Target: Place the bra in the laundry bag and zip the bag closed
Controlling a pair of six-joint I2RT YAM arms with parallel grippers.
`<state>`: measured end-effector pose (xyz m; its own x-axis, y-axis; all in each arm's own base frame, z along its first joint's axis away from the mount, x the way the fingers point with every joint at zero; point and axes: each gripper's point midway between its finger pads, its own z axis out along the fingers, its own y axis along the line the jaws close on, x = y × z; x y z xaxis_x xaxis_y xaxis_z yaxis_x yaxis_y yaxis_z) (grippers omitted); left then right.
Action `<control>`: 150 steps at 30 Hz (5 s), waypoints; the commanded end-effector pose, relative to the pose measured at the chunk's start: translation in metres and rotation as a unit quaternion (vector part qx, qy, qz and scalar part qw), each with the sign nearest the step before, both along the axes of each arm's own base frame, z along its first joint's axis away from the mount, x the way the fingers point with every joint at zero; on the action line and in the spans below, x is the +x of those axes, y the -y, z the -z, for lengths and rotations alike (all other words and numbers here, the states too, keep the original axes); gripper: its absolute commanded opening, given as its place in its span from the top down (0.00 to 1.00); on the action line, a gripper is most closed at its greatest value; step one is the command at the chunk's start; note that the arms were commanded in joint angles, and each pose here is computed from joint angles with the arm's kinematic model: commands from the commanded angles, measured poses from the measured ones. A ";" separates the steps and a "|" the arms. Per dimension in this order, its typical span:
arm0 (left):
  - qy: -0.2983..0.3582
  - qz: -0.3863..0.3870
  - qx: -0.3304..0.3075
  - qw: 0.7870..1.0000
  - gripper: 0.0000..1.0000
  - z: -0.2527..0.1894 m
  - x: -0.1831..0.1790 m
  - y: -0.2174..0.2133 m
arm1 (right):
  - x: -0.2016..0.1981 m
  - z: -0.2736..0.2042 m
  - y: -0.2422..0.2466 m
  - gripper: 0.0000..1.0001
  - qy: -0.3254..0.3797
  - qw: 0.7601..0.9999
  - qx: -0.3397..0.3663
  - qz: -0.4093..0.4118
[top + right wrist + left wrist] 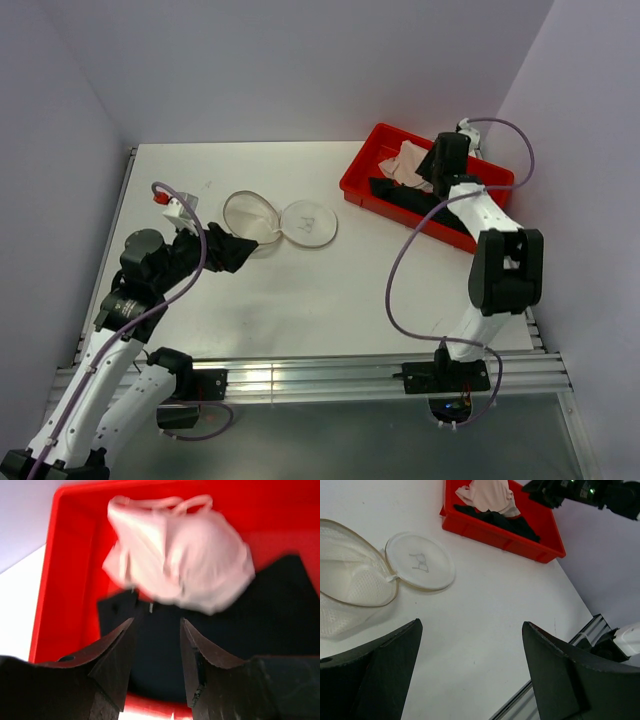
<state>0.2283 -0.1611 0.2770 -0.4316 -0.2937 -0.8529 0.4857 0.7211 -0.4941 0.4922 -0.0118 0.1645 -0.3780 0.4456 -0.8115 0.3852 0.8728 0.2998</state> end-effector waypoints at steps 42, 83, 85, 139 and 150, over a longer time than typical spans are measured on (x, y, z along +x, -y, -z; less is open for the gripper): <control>-0.050 0.080 -0.108 0.990 0.03 -0.001 0.018 0.030 | -0.022 -0.196 -0.022 1.00 0.274 0.958 0.053 -0.067; 0.049 0.030 -0.262 0.963 0.04 -0.033 0.110 0.113 | -0.189 -0.197 -0.277 1.00 0.282 0.810 0.325 -0.399; 0.048 0.043 -0.270 0.961 0.02 -0.035 0.107 0.116 | -0.189 -0.198 -0.277 1.00 0.282 0.810 0.328 -0.397; 0.067 0.017 -0.210 0.975 1.00 -0.058 0.103 0.083 | -0.201 -0.160 -0.272 0.56 0.221 0.842 0.226 -0.437; 0.016 0.074 0.038 0.996 1.00 -0.081 0.074 0.080 | -0.231 -0.198 -0.250 0.00 0.258 0.798 0.005 -0.544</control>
<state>0.3260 -0.2465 0.3910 -0.3510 -0.3815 -0.8551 0.6066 0.6030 -0.5180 0.2781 0.2383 0.3324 -0.3136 0.2032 -0.9276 -0.6561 0.6597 0.3664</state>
